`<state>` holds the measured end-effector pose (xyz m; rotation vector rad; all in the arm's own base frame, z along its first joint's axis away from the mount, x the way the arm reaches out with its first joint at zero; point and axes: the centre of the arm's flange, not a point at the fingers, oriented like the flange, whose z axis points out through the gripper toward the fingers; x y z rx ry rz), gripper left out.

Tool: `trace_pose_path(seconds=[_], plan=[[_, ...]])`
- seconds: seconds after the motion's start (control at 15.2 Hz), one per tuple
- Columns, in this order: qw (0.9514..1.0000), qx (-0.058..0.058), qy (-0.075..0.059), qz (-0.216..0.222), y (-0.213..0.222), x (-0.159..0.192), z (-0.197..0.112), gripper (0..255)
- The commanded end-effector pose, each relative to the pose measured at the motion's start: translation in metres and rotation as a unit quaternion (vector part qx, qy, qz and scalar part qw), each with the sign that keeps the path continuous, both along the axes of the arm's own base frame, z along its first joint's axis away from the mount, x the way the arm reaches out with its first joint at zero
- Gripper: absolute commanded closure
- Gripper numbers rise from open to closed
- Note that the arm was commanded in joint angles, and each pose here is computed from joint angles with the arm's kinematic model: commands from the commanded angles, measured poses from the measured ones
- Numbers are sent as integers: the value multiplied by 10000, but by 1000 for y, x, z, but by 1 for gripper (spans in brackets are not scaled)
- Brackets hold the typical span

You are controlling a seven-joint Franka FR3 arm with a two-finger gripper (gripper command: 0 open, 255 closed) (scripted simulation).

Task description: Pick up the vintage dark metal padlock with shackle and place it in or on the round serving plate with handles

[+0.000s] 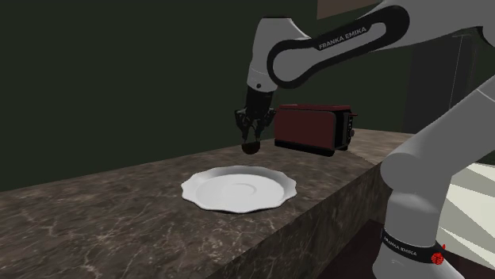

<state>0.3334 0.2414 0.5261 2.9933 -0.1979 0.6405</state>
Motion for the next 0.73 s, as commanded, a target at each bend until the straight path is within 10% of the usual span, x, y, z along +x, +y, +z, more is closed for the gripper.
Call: trace_pose_path(seconds=[0.0,0.66], plan=[[10000,-1,2,0,-1,0,11,255],[10000,-1,2,0,49,-43,42,255]])
